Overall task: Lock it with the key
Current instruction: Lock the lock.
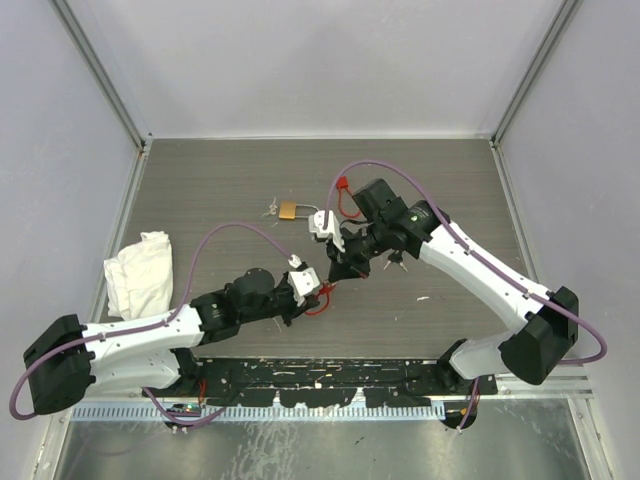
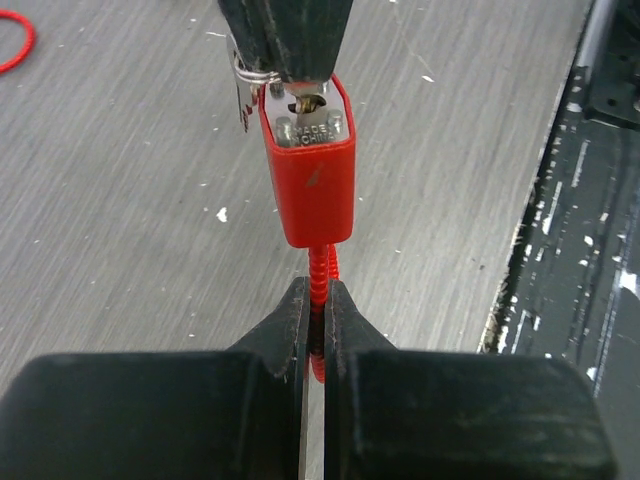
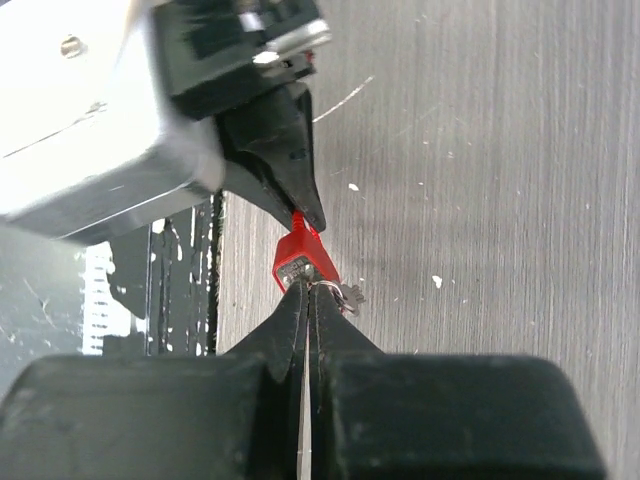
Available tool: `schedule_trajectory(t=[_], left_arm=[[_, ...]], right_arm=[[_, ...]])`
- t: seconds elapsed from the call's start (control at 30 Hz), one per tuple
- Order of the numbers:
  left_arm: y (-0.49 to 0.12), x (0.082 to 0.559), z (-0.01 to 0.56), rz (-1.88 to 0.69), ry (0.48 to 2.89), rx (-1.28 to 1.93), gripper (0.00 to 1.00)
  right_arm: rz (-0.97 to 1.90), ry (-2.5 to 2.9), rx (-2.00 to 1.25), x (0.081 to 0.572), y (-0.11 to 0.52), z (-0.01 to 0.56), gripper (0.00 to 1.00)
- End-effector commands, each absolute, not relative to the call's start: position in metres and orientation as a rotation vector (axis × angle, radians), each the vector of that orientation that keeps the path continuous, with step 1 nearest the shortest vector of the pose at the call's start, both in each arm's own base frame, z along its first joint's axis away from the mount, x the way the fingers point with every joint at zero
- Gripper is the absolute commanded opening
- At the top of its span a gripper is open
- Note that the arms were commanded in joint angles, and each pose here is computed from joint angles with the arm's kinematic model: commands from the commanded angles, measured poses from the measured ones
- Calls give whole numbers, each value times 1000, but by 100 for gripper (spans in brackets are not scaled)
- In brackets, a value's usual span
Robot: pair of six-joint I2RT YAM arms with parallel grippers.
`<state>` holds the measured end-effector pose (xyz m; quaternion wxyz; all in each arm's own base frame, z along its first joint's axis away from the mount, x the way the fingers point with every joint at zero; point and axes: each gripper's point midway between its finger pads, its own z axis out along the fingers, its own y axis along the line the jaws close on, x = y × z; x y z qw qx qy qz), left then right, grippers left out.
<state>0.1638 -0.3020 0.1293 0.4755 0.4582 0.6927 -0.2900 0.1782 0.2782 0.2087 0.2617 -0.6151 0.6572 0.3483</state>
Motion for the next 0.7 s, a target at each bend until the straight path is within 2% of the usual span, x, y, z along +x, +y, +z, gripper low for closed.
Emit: schedule_trajectory(t=[0.0,0.27,0.4,0.47,0.6,0.67], left_arm=[[-318,153,166,-844,1563,1150,0],[-328,131,169,-1065,1567,1215,0],[-328,128,163,-1075,1604,1242,0],[-327,131,161,-1057,1620,1237,0],[-326,132,162,-1054,1626,1220,0],[-327,132,163,-1058,1624,1218,0]], right_arm=[[960,1406,-1867,156,276,240,1],[905,1081,-2028,136,264,236,4],[883,1164,-1974,143,264,245,32],[894,1211,-1907,148,260,257,41],[953,1204,-1779,151,246,278,53],[961,1216,-1762,149,245,272,56]])
